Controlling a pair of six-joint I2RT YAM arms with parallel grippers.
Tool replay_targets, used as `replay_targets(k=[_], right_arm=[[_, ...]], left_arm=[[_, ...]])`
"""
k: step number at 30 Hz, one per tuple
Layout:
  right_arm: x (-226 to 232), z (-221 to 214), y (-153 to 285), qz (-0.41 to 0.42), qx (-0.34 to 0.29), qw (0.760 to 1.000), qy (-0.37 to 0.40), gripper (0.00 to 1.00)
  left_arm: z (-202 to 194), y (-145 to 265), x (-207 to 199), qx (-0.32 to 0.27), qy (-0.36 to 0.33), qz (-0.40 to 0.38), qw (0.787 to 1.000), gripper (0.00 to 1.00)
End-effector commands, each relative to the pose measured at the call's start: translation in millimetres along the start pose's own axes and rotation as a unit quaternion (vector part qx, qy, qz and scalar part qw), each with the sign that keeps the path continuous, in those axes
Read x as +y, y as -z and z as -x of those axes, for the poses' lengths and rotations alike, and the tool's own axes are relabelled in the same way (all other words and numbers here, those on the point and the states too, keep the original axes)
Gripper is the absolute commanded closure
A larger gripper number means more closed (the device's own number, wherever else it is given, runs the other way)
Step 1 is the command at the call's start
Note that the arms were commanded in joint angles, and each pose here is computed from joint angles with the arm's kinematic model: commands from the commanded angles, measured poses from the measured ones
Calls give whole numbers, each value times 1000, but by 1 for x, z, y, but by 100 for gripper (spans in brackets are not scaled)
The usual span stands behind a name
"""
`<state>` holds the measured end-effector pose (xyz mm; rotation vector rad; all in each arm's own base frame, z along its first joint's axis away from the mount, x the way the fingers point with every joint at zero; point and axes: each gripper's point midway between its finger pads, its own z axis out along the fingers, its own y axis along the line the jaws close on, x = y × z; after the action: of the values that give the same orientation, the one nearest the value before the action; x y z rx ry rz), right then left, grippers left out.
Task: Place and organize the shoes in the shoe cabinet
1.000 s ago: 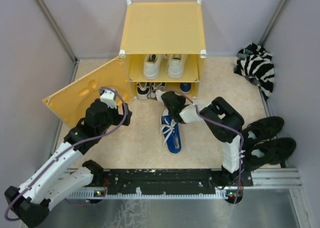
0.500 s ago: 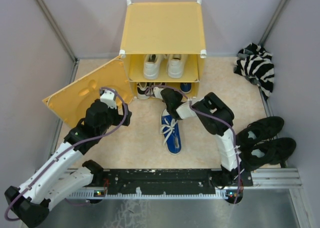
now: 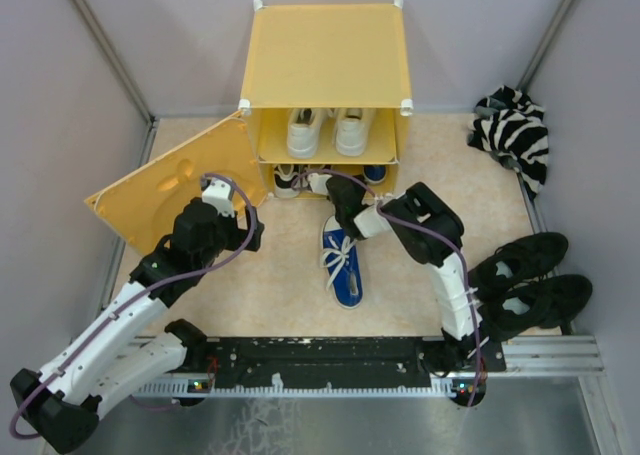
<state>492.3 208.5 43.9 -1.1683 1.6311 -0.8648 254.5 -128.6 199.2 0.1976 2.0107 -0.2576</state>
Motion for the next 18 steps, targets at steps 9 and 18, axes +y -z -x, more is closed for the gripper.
replay_targets(k=[9, 18], right_arm=[[-29, -50, -8, -48, 73, 996, -20, 100], [-21, -38, 10, -7, 40, 999, -32, 100]], left_arm=[[3, 0, 3, -6, 5, 6, 1000, 1], [4, -1, 2, -7, 4, 5, 1000, 1]])
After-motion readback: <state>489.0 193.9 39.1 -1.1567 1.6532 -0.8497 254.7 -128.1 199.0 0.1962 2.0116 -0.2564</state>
